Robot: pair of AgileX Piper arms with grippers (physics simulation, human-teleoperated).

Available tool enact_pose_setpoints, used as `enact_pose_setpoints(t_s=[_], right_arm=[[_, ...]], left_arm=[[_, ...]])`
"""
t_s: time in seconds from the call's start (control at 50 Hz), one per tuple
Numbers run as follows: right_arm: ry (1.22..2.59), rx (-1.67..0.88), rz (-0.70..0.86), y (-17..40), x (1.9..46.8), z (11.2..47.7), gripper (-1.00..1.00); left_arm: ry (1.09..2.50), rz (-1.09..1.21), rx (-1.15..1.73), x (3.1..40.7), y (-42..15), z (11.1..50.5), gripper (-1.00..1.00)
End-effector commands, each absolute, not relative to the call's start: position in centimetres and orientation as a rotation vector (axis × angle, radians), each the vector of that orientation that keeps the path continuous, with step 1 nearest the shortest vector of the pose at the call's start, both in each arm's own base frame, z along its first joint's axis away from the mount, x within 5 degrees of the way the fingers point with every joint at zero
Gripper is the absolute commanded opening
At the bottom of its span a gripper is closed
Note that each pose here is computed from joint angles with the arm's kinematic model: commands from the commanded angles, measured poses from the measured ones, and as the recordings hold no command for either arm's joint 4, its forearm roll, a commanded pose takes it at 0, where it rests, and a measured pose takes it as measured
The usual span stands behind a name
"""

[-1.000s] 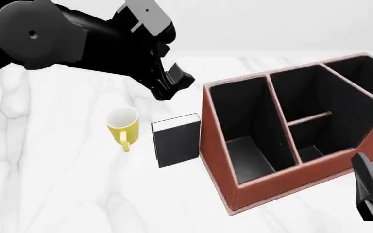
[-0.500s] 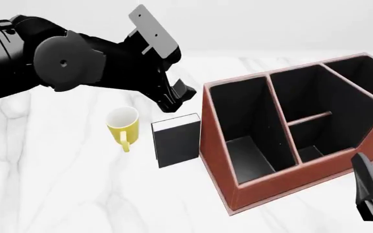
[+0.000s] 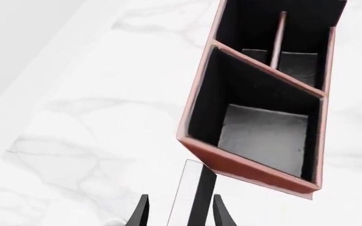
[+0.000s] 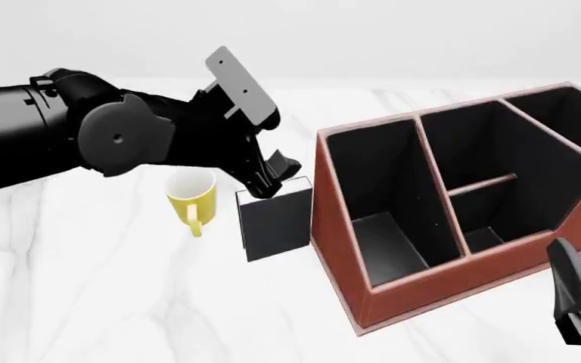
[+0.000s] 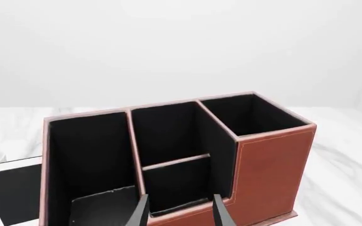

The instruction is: Pick up the book and place it in the back compartment of the caddy.

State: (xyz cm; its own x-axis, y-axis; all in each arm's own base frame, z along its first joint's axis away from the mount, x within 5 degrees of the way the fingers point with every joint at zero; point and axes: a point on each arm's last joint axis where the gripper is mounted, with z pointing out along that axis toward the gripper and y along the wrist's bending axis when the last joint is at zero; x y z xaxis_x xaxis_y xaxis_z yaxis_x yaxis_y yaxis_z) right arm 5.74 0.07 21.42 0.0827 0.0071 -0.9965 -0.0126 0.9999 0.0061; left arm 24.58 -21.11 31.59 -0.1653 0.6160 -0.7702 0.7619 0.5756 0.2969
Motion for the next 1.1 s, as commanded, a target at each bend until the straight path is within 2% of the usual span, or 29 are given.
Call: enact_pose_setpoints(t_s=[0.02, 1.1], right_arm=[[1.487, -0.006, 0.015, 0.1, 5.7, 21.4, 1.0], [1.487, -0.008, 0.019, 0.1, 5.9, 21.5, 1.0]], left_arm=[[1.885, -0.183, 1.114, 25.0, -20.9, 29.8, 1.0], [1.936, -0.176, 1.132, 26.6, -22.0, 25.1, 1.0]])
